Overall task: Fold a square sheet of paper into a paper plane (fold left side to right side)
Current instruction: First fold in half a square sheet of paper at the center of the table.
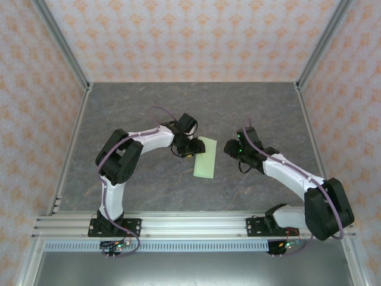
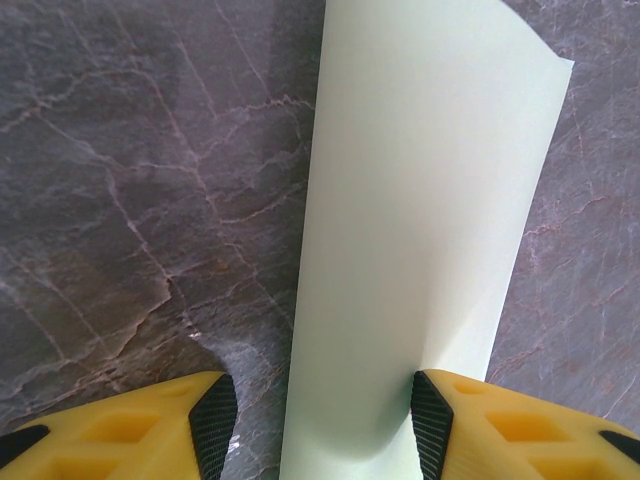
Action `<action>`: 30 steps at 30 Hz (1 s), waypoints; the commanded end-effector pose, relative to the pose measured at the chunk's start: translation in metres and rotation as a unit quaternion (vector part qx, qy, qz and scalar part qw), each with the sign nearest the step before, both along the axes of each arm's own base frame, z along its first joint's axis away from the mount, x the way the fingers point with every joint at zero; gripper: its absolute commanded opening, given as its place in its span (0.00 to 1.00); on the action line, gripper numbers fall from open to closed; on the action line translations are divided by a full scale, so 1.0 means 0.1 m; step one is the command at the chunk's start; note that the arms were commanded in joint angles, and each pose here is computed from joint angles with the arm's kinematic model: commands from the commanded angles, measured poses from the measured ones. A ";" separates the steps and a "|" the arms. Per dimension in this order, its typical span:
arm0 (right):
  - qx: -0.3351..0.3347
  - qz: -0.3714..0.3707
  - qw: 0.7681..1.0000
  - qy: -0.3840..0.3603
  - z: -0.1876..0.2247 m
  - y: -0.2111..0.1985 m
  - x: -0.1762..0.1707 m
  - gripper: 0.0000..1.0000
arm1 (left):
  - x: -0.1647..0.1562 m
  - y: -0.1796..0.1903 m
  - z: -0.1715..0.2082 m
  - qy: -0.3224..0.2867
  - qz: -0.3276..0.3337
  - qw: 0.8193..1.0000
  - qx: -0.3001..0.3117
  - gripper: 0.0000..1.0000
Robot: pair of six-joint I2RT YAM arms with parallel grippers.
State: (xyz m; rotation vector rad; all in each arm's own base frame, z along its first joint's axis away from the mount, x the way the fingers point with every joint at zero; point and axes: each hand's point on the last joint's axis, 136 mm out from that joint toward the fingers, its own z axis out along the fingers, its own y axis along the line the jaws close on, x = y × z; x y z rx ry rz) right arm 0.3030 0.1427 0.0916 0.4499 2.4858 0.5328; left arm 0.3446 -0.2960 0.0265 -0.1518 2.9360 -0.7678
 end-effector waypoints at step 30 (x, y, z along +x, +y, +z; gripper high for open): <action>0.006 0.007 1.000 -0.004 0.03 0.04 0.00 0.47 | -0.28 0.09 -0.47 0.046 0.023 0.995 0.082 0.51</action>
